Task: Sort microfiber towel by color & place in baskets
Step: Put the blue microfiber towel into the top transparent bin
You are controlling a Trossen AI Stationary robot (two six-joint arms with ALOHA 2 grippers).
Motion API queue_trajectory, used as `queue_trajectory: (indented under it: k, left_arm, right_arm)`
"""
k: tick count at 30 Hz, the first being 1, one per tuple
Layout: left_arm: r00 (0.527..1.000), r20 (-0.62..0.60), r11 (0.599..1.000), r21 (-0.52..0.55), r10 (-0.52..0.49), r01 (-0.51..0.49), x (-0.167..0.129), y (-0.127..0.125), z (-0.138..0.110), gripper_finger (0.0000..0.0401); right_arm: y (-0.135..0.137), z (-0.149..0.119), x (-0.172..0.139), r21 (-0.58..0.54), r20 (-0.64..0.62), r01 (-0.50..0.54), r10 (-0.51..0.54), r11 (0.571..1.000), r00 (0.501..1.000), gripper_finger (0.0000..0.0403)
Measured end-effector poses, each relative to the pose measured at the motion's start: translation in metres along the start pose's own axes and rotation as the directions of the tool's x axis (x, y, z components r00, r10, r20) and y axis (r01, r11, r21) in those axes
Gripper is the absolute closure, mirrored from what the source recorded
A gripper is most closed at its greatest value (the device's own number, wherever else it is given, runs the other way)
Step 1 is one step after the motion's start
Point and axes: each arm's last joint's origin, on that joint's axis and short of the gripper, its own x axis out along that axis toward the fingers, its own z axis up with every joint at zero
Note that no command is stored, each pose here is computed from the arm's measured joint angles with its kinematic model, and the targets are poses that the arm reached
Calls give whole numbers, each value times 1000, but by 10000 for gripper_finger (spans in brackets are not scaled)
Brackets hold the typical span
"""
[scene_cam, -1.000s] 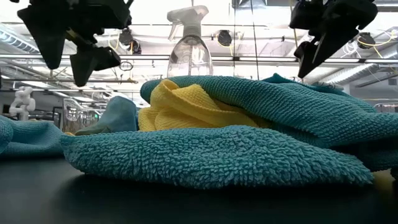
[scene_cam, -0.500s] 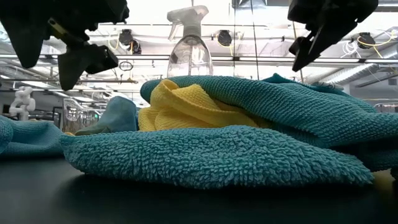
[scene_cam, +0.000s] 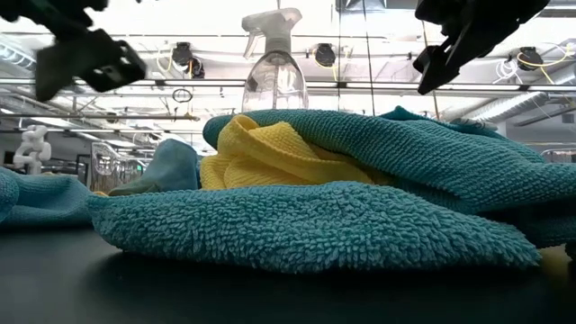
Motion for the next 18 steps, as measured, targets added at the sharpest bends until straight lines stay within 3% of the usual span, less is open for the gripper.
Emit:
queue_trajectory:
  k: [8,18]
  left_arm:
    - [999,-31,986,-165,-18,12,4,-15,-8,175]
    - [997,-73,989,-145,-3,-7,14,-46,-27,175]
  right_arm:
    - [0,-1,0,-15,-6,0,0,1000,1000,96]
    - [0,-5,0,-10,-51,-2,1,1000,999,96]
